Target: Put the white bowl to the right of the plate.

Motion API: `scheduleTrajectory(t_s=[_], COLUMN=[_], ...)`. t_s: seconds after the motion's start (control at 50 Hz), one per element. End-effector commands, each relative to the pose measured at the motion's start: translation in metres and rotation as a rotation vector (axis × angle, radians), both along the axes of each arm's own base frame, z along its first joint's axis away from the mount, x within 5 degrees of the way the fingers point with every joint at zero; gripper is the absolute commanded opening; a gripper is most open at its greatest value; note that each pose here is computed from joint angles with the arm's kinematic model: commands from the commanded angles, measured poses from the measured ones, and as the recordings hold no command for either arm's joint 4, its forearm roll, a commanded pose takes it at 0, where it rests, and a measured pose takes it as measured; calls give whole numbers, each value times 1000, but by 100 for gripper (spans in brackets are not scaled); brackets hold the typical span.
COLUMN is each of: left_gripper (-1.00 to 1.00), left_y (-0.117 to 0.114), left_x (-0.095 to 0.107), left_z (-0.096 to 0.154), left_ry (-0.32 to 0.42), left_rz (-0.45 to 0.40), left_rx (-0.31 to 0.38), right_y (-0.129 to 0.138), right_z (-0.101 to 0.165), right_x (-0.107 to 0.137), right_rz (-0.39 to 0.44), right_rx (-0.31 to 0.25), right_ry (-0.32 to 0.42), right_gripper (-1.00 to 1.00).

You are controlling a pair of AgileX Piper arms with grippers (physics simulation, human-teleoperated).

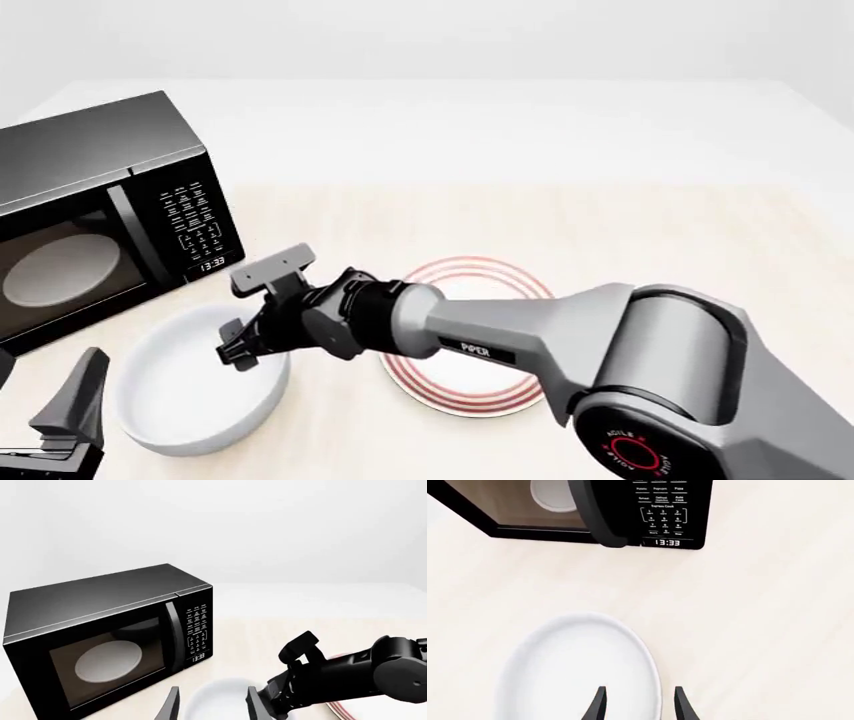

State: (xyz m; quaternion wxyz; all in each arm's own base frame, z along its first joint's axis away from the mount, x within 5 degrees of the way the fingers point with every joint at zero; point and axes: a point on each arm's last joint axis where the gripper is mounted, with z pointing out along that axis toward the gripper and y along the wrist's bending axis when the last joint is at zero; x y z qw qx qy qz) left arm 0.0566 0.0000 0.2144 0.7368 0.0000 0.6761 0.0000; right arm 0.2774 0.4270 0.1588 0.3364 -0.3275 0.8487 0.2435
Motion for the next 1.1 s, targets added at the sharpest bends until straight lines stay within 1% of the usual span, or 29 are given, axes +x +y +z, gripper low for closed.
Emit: scheduleTrajectory(t_s=[0.02,0.2,0.22,0.62,1.1], left_gripper=[100,100,100,100,100], left_y=[0,0,0,0,0], left_x=[0,0,0,0,0], left_z=[0,0,0,0,0], left_ry=[0,0,0,0,0], left_rz=[0,0,0,0,0], left_rx=[0,0,0,0,0], right_y=[-3,-3,-5,-5,-3], right_z=[-8,-12,-33,-40,-54], right_x=[1,0,-1,-3,-3], right_rz=[-17,-25,-52,-58,-60], right_rx=[12,18,34,38,22], right_ry=[11,18,45,55,69], right_gripper=[100,100,100,100,100])
